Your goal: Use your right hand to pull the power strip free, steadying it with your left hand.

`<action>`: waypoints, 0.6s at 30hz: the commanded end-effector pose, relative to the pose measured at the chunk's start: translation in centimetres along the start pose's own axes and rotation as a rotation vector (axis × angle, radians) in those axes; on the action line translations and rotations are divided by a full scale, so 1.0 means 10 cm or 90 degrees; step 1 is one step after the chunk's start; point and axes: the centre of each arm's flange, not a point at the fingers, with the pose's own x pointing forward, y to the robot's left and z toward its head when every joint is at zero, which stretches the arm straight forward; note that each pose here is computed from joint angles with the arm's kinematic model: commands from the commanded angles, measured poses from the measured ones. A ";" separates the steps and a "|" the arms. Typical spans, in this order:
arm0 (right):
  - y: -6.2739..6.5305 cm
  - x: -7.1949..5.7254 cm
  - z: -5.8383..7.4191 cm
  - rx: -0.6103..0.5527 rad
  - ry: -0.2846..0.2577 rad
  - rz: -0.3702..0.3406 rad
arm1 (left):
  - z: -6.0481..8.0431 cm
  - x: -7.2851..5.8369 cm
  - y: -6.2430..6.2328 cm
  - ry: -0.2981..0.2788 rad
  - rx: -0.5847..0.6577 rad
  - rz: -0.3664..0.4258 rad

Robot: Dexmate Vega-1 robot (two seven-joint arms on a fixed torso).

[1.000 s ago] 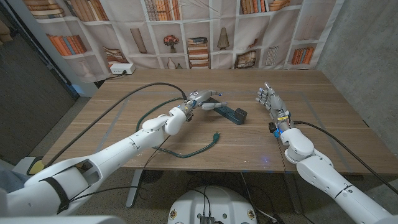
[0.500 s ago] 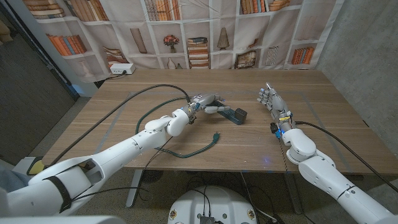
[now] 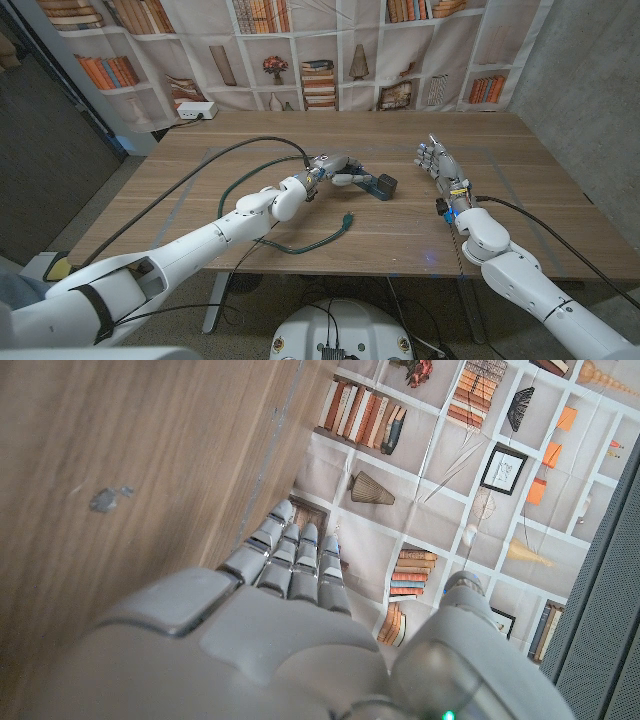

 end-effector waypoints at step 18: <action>0.09 -0.27 0.39 -0.221 0.022 -0.023 | 0.04 -0.09 -0.31 0.034 -0.002 -0.060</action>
